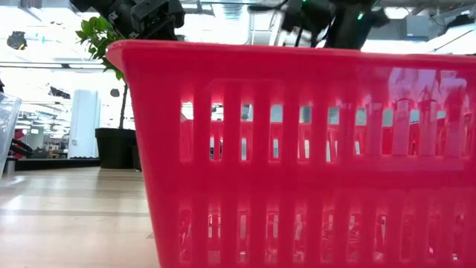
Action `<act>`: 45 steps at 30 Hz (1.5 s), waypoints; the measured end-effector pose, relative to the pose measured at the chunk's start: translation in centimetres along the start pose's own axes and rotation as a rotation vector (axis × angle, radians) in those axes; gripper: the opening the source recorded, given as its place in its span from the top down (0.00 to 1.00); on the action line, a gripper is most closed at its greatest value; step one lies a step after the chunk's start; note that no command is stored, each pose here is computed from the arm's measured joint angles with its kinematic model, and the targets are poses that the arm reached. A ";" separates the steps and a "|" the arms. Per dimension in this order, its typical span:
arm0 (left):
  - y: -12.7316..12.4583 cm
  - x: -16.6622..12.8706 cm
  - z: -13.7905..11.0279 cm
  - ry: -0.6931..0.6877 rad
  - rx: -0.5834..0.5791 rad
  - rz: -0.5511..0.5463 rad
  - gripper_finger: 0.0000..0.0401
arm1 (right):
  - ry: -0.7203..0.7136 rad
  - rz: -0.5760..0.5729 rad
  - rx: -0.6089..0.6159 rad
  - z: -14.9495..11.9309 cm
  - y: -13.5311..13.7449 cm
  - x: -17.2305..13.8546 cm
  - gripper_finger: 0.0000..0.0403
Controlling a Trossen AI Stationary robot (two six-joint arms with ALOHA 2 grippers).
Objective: Stack baskets by color
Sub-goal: Stack the middle transparent bin on top of the top transparent bin
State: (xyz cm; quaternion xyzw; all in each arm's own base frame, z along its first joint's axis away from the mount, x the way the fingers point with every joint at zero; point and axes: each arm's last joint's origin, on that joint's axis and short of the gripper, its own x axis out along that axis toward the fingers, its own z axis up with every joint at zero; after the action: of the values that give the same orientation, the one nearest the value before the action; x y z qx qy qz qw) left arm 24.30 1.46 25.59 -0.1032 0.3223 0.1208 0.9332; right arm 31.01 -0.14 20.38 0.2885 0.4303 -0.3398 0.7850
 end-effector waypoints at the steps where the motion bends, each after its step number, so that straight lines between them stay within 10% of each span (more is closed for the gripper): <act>1: 0.0 0.0 0.0 0.001 0.000 0.000 0.25 | -0.028 0.026 0.007 0.3 0.0 -0.9 0.96; 9: 0.0 0.0 0.0 0.002 0.000 -0.004 0.25 | -0.316 0.129 0.053 3.1 -4.1 -10.2 0.98; 15: -0.1 0.0 0.3 -0.027 -0.003 -0.012 0.25 | -0.437 -0.079 0.224 5.0 -10.7 -13.3 0.99; 28: -0.2 0.0 0.7 -0.072 -0.009 -0.024 0.25 | -0.362 -0.444 0.554 7.9 -19.5 -11.5 0.99; 45: -0.5 -0.1 0.6 -0.063 0.027 -0.039 0.25 | -0.104 -0.550 0.636 7.7 -21.6 -6.4 0.99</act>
State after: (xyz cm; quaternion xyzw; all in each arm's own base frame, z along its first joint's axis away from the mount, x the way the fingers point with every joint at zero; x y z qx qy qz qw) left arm 24.74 1.12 26.12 -0.0932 0.2922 0.1014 0.9464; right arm 15.27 -17.07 26.06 0.3732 0.3247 -0.6665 0.5578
